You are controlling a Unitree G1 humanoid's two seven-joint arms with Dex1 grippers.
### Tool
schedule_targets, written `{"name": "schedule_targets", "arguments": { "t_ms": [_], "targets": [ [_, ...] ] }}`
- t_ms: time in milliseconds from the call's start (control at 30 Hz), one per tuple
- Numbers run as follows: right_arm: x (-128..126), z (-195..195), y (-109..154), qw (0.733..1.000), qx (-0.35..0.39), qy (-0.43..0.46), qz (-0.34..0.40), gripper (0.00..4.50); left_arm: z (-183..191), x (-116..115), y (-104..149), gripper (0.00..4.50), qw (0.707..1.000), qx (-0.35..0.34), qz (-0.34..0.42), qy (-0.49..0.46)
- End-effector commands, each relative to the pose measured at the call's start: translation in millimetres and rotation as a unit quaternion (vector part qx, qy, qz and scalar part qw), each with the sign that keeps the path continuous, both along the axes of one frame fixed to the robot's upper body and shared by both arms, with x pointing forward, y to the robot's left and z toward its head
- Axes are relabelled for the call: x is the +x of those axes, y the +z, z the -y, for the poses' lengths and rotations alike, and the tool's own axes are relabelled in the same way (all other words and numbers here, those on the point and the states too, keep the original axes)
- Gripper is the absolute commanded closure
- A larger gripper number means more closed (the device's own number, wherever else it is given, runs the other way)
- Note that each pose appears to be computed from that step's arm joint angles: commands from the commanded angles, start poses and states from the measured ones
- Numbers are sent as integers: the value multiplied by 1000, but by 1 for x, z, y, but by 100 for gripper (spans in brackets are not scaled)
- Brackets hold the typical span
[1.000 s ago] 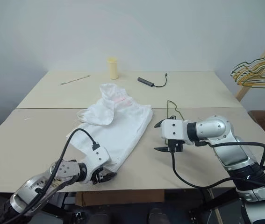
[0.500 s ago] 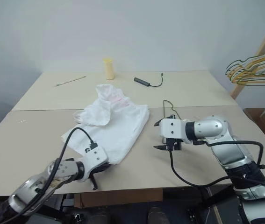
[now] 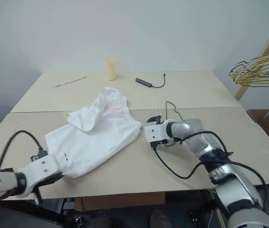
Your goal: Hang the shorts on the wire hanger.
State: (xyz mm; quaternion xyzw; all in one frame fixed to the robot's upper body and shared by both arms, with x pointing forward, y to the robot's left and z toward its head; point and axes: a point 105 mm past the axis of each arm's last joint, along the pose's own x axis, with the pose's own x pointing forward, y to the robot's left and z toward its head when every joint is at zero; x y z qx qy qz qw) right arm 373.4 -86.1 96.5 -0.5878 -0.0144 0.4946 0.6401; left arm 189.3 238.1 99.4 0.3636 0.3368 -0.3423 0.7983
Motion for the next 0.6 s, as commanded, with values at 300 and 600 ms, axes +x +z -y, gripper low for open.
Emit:
{"name": "schedule_targets", "arguments": {
  "t_ms": [300, 600],
  "targets": [
    [13, -43, -3, 992, -25, 94, 84, 0, -17, -12, 20, 447, 999, 32, 41, -2],
    [8, -48, -14, 991, -36, 122, 50, 205, -23, -17, 18, 450, 999, 36, 40, 4]
  ]
}}
